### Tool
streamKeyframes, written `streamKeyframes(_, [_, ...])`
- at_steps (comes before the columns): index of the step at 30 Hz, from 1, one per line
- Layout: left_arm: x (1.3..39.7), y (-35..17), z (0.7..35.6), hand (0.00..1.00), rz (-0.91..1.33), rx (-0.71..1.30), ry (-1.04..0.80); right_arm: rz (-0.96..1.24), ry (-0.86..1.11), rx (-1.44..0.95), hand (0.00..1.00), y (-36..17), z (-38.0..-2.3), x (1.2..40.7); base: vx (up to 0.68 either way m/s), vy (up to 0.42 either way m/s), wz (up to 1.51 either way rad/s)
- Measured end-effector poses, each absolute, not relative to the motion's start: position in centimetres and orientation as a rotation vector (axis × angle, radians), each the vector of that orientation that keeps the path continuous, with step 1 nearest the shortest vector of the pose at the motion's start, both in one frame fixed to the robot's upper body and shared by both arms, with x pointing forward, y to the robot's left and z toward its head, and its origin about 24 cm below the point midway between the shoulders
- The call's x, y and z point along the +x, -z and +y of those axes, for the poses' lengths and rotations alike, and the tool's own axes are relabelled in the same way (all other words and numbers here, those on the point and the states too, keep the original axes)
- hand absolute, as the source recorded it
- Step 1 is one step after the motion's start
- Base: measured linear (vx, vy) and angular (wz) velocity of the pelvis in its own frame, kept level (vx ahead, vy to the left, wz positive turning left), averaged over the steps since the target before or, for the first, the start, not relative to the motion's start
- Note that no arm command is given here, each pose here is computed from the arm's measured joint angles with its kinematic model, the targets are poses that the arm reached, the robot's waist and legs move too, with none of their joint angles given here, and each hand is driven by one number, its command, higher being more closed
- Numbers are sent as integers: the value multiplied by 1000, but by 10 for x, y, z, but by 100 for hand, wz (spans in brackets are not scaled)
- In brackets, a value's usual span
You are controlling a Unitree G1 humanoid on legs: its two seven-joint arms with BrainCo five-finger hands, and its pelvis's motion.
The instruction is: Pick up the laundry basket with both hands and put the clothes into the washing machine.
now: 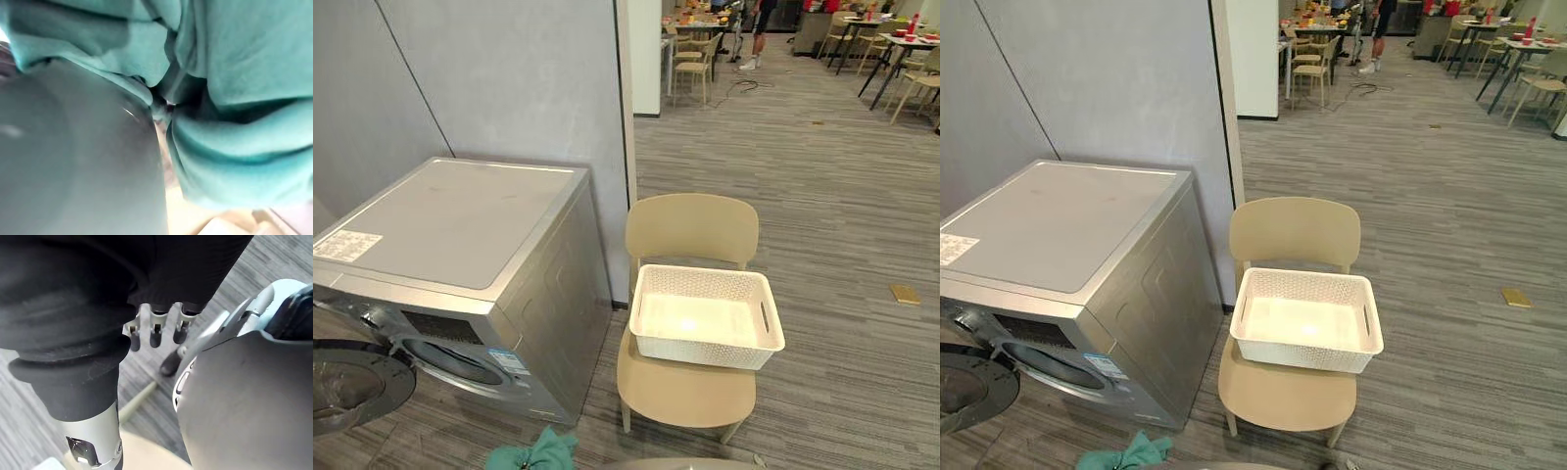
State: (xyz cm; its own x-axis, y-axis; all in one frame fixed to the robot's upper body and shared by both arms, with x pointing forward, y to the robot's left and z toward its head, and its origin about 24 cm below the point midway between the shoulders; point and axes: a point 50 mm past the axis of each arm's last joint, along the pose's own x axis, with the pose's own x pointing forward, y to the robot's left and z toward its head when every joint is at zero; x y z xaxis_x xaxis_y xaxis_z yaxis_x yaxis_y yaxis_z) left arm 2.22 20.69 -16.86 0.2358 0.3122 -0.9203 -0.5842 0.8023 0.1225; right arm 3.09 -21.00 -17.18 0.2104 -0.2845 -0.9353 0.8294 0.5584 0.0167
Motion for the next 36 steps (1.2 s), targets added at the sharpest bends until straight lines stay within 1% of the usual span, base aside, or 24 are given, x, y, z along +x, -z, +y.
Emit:
streamKeyframes(2, [27,167,211,100,1160,-260,-628,1111,774,540,0,171,-210,38,67,-85,92])
streamKeyframes(3, [34,167,211,100,1140,-279,-637,1102,730,503,0,170,-213,48,48,-89,107])
streamKeyframes(4, [35,167,211,100,1135,-285,-639,1098,725,500,0,169,-213,51,54,-109,154])
streamKeyframes(7, [49,165,209,100,1100,-302,-629,1029,700,469,0,162,-226,81,-5,-69,145])
streamKeyframes(8, [50,165,211,100,1096,-298,-630,1020,695,471,0,162,-226,85,-63,-24,147])
streamKeyframes(10, [41,168,212,100,1133,-332,-675,955,672,483,0,155,-226,112,-6,-28,104])
streamKeyframes(11, [32,170,210,100,1164,-351,-692,934,672,480,0,153,-228,117,-27,9,97])
streamKeyframes(12, [24,171,208,100,1190,-361,-701,927,686,483,0,152,-232,116,-51,48,84])
streamKeyframes(14, [24,171,205,100,1189,-375,-702,931,722,498,0,153,-235,109,-41,111,91])
streamKeyframes(16, [37,171,199,100,1165,-396,-668,933,772,521,0,154,-242,101,2,235,142])
streamKeyframes(18, [52,169,204,100,1132,-370,-628,964,784,571,0,159,-231,96,-13,275,131])
streamKeyframes(20, [49,169,210,100,1149,-333,-605,1021,769,617,0,165,-213,89,-25,250,53])
streamKeyframes(23, [49,168,211,100,1158,-286,-552,1029,742,610,0,166,-207,90,-25,159,33])
streamKeyframes(27, [52,169,203,100,1155,-265,-500,1005,735,554,0,162,-223,93,-59,91,43])
streamKeyframes(29, [53,169,196,100,1156,-247,-457,959,789,523,0,157,-244,86,-17,112,111])
streamKeyframes(30, [53,168,201,100,1155,-219,-444,958,796,523,0,157,-247,83,23,41,119])
streamKeyframes(31, [53,168,203,100,1156,-212,-447,959,792,531,0,157,-245,84,26,-43,101])
streamKeyframes(33, [51,167,211,100,1154,-214,-480,991,754,611,0,165,-216,79,9,-88,86])
streamKeyframes(34, [50,167,214,100,1153,-210,-490,1006,755,634,0,167,-208,76,22,-108,87])
streamKeyframes(35, [49,167,218,100,1154,-210,-511,1014,777,686,0,169,-200,72,34,-123,89])
streamKeyframes(36, [50,166,220,100,1152,-216,-526,1023,808,703,0,170,-199,65,47,-122,87])
